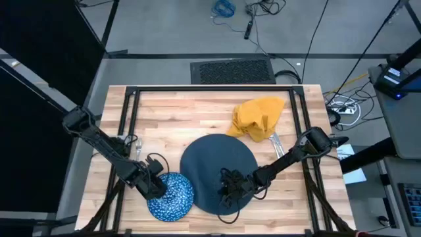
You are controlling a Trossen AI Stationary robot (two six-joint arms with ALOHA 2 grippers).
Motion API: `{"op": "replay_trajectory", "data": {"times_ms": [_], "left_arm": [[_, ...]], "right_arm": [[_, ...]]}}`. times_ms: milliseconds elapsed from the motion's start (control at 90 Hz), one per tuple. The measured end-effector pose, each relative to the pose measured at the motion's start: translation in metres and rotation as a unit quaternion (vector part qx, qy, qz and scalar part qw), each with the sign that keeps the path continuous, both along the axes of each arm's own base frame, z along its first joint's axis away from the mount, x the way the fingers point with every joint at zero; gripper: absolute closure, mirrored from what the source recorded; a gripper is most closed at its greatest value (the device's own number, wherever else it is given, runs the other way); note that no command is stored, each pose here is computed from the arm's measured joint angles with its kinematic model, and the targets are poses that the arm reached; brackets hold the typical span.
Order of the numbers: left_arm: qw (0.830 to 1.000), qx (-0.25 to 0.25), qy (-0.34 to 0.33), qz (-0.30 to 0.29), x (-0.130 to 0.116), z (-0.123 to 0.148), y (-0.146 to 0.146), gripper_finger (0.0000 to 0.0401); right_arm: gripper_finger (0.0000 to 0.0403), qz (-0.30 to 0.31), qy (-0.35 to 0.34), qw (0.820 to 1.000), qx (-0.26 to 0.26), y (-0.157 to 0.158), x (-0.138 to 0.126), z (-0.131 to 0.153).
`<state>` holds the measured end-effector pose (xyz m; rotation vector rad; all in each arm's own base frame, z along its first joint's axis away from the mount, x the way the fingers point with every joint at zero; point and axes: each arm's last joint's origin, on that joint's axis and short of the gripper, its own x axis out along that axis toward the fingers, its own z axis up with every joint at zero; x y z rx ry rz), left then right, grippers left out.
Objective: Set table place
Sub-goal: Put the blue plate on the blue tablemat
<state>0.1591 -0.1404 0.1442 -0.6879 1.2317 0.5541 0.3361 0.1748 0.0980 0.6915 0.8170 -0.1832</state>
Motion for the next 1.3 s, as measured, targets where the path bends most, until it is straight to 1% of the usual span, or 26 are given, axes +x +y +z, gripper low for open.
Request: {"op": "replay_trajectory", "data": {"times_ms": [56, 100, 311, 400, 633, 722, 867, 1100, 1300], "left_arm": [[1.0, -0.001, -0.004, -0.002, 0.001, 0.0, 0.0, 0.0367], [1.0, -0.002, -0.01, -0.006, 0.002, 0.001, -0.001, 0.0383], [1.0, 0.007, -0.021, -0.006, 0.0, 0.006, 0.002, 0.0398], [0.999, 0.012, -0.034, -0.003, -0.002, 0.011, 0.005, 0.0401], [0.995, 0.017, -0.099, 0.012, -0.002, 0.034, 0.012, 0.0399], [0.992, 0.018, -0.122, 0.013, -0.003, 0.041, 0.015, 0.0399], [0.987, 0.032, -0.157, 0.023, -0.002, 0.05, 0.023, 0.0399], [0.981, 0.067, -0.179, 0.02, 0.014, 0.053, 0.04, 0.04], [0.97, 0.08, -0.229, 0.003, 0.035, 0.06, 0.054, 0.0401]], "right_arm": [[0.0403, 0.0, 0.0, 1.0, 0.0, 0.0, 0.0, 0.0], [0.0403, 0.0, 0.0, 1.0, 0.0, 0.0, 0.0, 0.0], [0.0403, -0.001, 0.0, 1.0, -0.001, 0.0, 0.0, 0.0], [0.0403, -0.001, -0.001, 1.0, -0.001, 0.0, 0.0, 0.0], [0.0403, -0.002, -0.002, 1.0, -0.004, 0.0, 0.0, 0.0], [0.0403, -0.003, -0.008, 1.0, -0.013, 0.0, 0.001, 0.0], [0.0403, -0.003, -0.018, 1.0, -0.014, -0.002, 0.003, 0.001], [0.0403, -0.01, -0.029, 0.999, -0.015, -0.002, 0.004, 0.002], [0.0403, -0.006, -0.028, 1.0, -0.006, -0.002, 0.005, 0.002]]}}
